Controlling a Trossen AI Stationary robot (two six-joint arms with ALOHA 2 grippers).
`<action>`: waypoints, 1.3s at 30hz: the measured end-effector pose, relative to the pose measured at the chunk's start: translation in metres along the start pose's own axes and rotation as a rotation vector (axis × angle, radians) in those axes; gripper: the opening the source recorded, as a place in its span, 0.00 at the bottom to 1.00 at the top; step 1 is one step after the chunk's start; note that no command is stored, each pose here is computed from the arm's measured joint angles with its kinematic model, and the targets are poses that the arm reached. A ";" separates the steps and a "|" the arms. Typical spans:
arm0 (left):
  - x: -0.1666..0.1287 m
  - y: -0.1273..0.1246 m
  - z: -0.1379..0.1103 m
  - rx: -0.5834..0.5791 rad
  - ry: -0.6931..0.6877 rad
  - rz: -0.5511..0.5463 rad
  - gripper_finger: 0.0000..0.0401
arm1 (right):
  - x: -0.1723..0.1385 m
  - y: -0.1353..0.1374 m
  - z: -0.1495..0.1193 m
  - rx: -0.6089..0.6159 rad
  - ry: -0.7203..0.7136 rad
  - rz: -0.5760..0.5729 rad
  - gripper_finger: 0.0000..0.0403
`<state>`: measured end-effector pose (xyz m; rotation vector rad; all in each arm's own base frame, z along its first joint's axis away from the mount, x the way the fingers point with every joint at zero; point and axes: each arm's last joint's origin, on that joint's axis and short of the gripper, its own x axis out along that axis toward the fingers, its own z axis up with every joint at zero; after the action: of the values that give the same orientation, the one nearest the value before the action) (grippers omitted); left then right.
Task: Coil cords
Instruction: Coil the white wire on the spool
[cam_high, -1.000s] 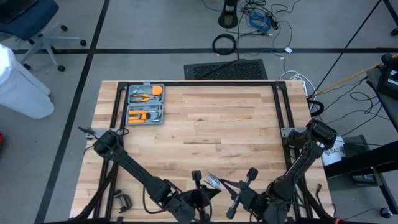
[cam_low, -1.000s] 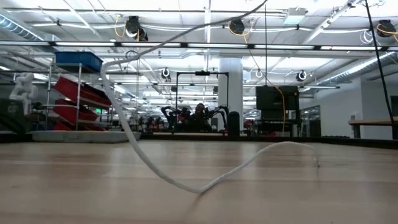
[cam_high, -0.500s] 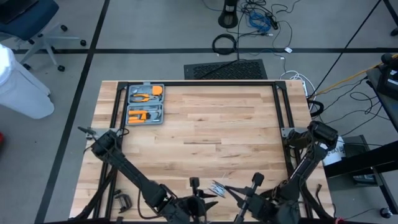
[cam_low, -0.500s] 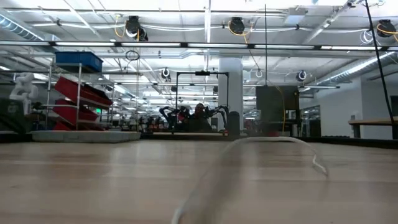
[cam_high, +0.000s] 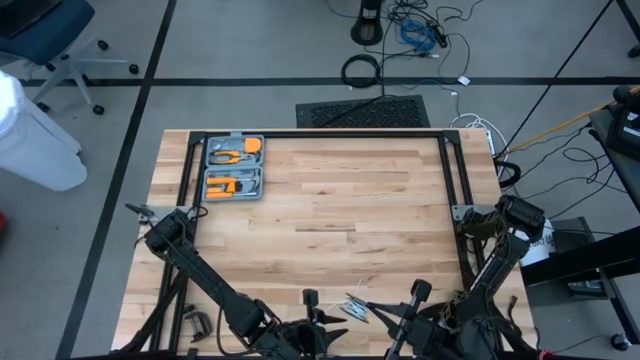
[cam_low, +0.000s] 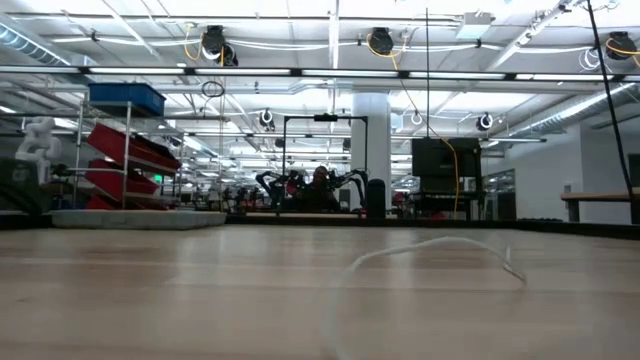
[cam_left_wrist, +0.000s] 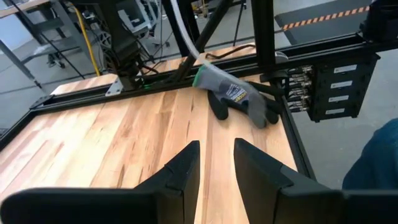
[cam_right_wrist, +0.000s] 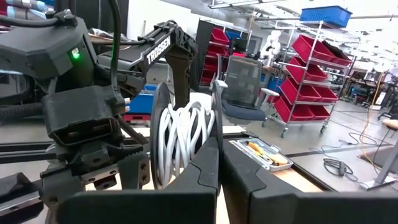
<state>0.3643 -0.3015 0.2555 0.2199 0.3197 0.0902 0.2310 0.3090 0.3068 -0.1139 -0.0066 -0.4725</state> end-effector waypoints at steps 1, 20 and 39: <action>0.000 0.000 0.000 0.000 0.000 0.000 0.26 | 0.000 0.000 0.001 -0.001 -0.001 -0.001 0.00; -0.014 -0.010 -0.001 -0.008 -0.019 0.073 0.26 | -0.016 -0.003 0.011 0.009 -0.019 0.034 0.00; 0.024 -0.003 -0.016 -0.144 -0.058 -0.066 0.26 | -0.023 -0.020 0.032 0.022 -0.042 0.037 0.00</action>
<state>0.3817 -0.2987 0.2330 0.0687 0.2607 0.0416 0.2020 0.3049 0.3402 -0.1016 -0.0506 -0.4325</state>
